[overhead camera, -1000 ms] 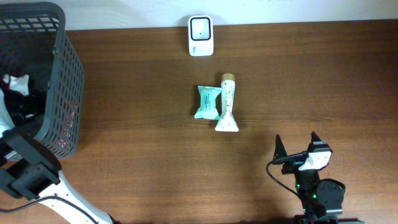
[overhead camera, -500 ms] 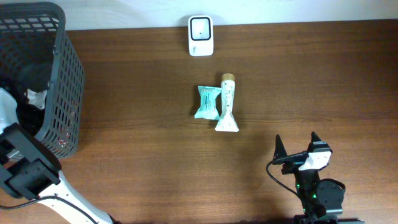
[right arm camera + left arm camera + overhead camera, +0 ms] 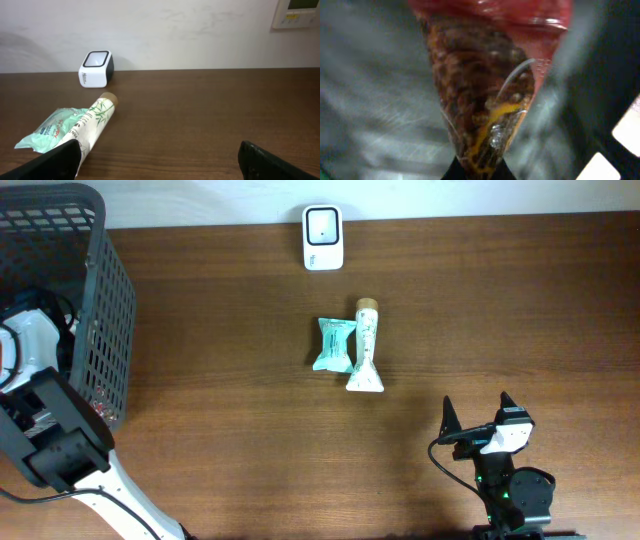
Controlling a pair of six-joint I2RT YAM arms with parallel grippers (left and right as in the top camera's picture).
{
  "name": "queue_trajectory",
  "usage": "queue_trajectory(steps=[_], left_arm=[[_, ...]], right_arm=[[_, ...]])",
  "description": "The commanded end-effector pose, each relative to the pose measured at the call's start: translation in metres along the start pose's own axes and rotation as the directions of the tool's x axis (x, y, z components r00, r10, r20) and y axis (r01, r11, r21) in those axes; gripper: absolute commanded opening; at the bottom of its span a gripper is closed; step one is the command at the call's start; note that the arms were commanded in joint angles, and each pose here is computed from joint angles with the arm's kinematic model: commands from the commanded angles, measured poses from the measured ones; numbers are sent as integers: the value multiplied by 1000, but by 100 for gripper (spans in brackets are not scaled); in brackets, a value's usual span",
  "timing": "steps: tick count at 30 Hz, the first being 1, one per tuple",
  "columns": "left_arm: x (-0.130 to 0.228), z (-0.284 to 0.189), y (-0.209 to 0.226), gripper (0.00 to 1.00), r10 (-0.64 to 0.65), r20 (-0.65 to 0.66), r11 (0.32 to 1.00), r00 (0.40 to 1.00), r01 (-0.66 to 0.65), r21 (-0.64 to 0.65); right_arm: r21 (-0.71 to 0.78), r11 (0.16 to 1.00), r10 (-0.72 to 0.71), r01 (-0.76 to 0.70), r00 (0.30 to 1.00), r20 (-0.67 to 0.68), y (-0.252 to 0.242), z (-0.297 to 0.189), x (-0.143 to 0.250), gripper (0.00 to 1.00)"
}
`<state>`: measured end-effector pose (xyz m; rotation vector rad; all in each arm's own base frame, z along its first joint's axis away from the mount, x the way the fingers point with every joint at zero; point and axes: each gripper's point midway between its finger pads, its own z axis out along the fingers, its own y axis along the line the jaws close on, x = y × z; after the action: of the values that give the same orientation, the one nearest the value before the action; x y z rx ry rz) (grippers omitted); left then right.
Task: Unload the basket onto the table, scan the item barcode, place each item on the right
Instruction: 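Carry the red snack bar to the scanner and place it on the table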
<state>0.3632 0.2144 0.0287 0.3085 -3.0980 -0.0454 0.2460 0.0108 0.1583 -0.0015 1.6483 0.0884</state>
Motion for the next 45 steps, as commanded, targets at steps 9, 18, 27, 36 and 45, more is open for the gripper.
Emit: queue_trajectory(steps=[9,18,27,36,45], left_arm=[[-71,-321,44,0,-559,679,784,476,569,248],[-4,-482,-162,0,-445,703,709,554,-262,655],[9,-333,-337,0,103,581,907,807,-316,279],[36,-123,-424,0,315,52,935,948,-319,153],[33,-1,-430,0,328,-21,941,944,-325,98]], right_arm=[[8,1000,4,-4,1000,-1,-2,0,2,99],[8,1000,4,-4,1000,-1,-2,0,2,99],[8,1000,4,-4,1000,-1,-2,0,2,99],[8,1000,4,-4,1000,-1,-2,0,2,99],[8,1000,4,-4,1000,-1,-2,0,2,99]])
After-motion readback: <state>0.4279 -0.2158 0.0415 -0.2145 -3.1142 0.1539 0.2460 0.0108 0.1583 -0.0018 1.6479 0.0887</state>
